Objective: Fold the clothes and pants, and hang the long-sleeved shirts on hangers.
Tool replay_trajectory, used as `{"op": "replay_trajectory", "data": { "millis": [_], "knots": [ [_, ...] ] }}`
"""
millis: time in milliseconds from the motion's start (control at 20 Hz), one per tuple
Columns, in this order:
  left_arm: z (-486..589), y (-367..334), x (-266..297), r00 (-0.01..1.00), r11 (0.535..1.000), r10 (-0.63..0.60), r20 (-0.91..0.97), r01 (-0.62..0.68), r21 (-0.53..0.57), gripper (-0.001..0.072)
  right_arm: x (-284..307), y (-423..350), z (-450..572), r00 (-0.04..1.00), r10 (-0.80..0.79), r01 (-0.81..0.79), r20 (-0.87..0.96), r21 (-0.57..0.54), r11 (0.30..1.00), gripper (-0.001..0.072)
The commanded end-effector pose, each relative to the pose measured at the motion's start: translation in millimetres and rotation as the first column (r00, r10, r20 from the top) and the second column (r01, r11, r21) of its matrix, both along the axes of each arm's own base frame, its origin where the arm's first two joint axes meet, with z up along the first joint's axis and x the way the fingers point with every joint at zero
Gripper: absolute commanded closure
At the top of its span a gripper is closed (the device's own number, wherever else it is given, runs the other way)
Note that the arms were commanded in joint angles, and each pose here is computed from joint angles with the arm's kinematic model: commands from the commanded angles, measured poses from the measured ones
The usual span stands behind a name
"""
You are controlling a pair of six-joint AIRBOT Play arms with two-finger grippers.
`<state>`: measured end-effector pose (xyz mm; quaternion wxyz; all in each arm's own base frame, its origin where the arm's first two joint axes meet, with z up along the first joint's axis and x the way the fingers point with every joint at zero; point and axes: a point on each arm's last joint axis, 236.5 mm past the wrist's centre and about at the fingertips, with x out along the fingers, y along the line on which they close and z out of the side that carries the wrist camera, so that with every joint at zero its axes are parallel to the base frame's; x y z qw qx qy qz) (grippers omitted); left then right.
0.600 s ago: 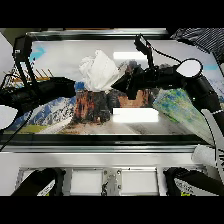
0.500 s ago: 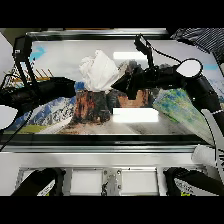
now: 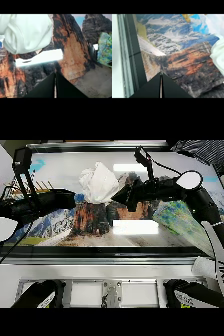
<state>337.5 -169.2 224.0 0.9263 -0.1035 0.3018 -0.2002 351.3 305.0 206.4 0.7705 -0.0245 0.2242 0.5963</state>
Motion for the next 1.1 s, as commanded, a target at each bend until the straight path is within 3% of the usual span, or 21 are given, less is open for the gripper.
{"op": "replay_trajectory", "data": {
  "millis": [0,50,100,350,650,900,1050],
  "knots": [
    [17,-1,12,0.996,1.000,0.015,0.085,-0.013,-0.024,0.0620,0,0,0,1.000,0.002,-0.002,-0.001,0.000,1.000,0.0687],
    [22,2,22,0.991,1.000,0.024,0.131,-0.023,-0.011,0.0231,0,0,0,1.000,0.002,-0.002,-0.001,0.000,1.000,0.0687],
    [22,4,34,0.988,0.999,0.045,0.149,-0.043,-0.016,0.0008,0,0,0,1.000,0.002,-0.002,-0.001,0.000,1.000,0.0687],
    [-58,25,135,0.989,0.988,0.146,-0.031,-0.144,0.062,0.0017,0,0,0,1.000,0.002,-0.002,-0.001,0.000,1.000,0.0687],
    [-219,4,220,0.933,0.975,0.109,-0.344,-0.033,0.221,0.0017,0,0,0,1.000,0.002,-0.002,-0.001,-0.001,1.000,0.0687],
    [-286,-33,247,0.880,0.999,0.051,-0.473,-0.040,0.034,0.0017,0,0,0,1.000,0.002,-0.002,-0.001,-0.001,1.000,0.0687],
    [-284,-42,257,0.880,0.999,0.032,-0.475,-0.036,0.001,0.0020,0,0,0,1.000,0.002,-0.002,-0.001,-0.001,1.000,0.0687]
  ]
}}
